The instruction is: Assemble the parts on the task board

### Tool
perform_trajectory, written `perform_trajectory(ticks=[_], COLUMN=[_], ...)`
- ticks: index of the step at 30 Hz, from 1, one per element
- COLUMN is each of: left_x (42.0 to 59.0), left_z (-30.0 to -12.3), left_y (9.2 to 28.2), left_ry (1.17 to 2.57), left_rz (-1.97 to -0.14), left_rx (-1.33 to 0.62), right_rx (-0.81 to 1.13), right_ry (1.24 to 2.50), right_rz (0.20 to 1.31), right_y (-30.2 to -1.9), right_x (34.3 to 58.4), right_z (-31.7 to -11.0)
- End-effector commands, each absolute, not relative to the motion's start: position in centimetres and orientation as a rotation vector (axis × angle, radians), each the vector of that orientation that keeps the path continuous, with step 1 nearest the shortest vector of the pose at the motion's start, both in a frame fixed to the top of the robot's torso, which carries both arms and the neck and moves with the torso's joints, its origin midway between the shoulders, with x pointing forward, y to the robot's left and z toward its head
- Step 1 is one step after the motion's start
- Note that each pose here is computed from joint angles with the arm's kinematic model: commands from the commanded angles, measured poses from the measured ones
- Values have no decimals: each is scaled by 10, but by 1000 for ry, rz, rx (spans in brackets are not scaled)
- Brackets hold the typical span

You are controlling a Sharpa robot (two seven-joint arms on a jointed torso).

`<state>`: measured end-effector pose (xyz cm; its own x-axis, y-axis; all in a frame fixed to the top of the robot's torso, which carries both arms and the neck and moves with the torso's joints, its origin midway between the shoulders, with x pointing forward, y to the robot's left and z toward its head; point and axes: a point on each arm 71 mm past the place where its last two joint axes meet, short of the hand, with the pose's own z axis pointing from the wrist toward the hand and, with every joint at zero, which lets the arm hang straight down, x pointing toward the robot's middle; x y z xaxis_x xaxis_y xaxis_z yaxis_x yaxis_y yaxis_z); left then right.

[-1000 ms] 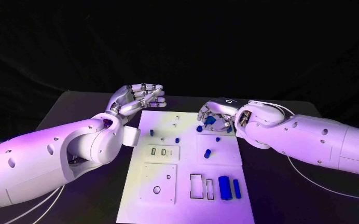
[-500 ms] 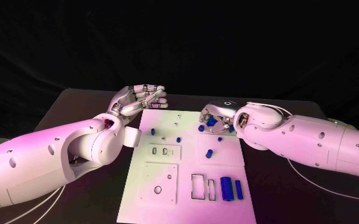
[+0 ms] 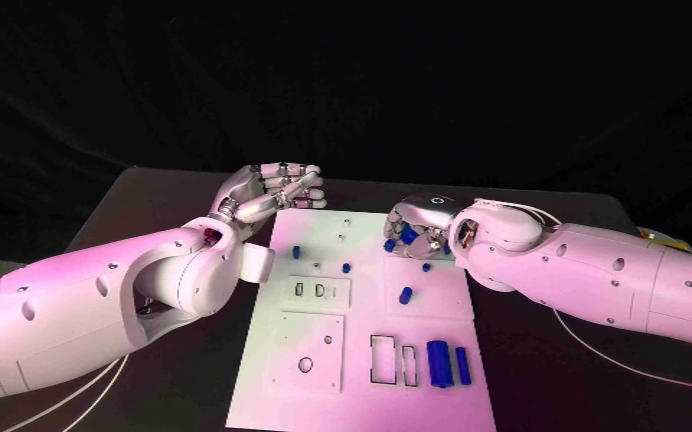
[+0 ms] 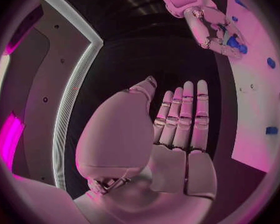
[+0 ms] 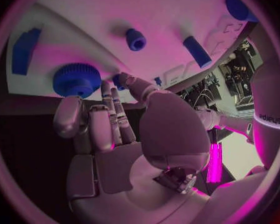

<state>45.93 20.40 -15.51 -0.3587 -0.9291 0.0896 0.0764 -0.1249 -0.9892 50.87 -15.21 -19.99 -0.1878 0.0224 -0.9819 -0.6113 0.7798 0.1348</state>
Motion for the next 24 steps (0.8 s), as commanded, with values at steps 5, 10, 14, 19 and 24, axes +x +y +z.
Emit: perform_trajectory(ticks=[5, 10, 14, 19, 24], left_x=[459, 459, 459, 459, 459], left_z=[-152, -152, -152, -153, -153], left_y=[202, 203, 203, 203, 203], left_ry=[1347, 1350, 1352, 1356, 1362], left_rz=[-1625, -1625, -1624, -1622, -1619], left_rx=[-1011, -1012, -1013, -1016, -1019], right_rx=[-485, -482, -478, -461, -428], right_ry=[1677, 1677, 1669, 1650, 1618], right_rz=[612, 617, 622, 638, 641], right_y=[-148, -148, -146, -145, -146], right_x=[506, 506, 506, 506, 507], right_z=[-200, -201, -200, -198, -196])
